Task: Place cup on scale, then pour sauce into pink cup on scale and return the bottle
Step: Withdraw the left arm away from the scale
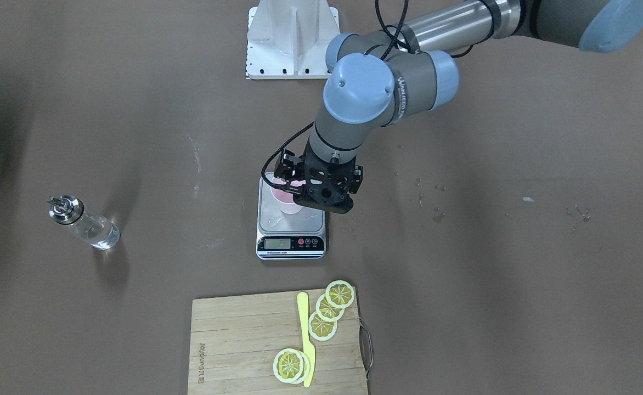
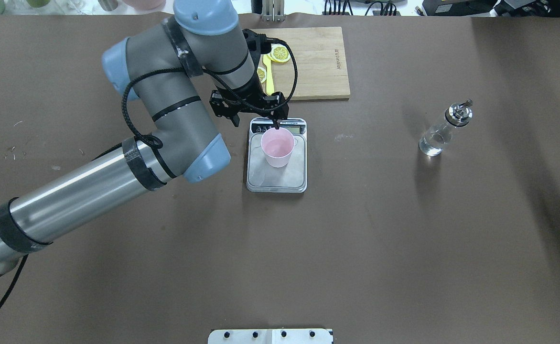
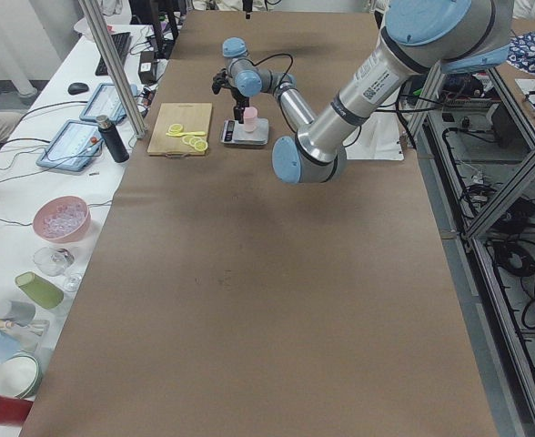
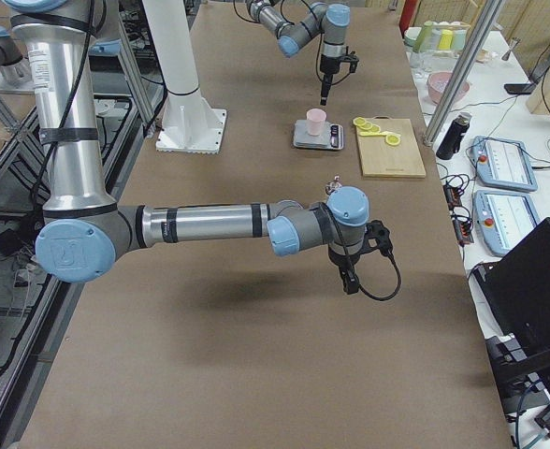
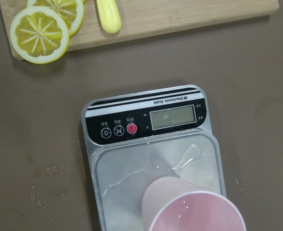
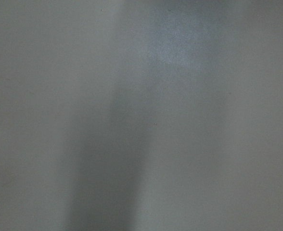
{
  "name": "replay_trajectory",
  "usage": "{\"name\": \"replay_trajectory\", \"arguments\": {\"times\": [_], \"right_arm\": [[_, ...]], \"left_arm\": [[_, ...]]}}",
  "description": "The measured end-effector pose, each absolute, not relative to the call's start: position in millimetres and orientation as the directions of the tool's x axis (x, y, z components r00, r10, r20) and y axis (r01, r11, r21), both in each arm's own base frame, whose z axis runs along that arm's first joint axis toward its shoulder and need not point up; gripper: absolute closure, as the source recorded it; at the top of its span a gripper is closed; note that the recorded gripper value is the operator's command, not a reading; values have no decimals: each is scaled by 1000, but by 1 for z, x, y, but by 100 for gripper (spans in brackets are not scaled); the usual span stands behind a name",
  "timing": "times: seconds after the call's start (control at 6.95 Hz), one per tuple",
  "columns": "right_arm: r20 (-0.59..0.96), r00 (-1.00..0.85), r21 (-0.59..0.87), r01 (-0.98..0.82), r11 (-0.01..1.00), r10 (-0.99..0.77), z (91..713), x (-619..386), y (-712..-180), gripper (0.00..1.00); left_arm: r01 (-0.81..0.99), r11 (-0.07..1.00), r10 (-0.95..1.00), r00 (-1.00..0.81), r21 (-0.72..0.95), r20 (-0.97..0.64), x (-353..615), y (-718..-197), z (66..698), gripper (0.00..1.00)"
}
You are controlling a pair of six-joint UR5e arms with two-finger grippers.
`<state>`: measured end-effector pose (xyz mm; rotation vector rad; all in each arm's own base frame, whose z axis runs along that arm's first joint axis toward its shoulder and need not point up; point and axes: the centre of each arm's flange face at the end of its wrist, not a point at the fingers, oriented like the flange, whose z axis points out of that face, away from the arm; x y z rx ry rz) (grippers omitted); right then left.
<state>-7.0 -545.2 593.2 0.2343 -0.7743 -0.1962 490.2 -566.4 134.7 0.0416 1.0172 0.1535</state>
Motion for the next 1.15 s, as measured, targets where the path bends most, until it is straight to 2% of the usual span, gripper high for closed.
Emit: {"name": "replay_trajectory", "arguments": {"times": [0.29,0.72,1.15], "right_arm": [[668,692,307,80,948,-274,602,-6,-532,0],[689,667,334,53,941,-282,615,-13,-507,0],[730,625,360,-4,933,-278,611,-53,-484,0]], "left_arm": [[-88,993,112,506,77,-855,402,-601,192,2],[-86,974,220,573,210,-789,230,-633,309,2],[-103,955,277,647,278,-711,92,-623,396,2]]}}
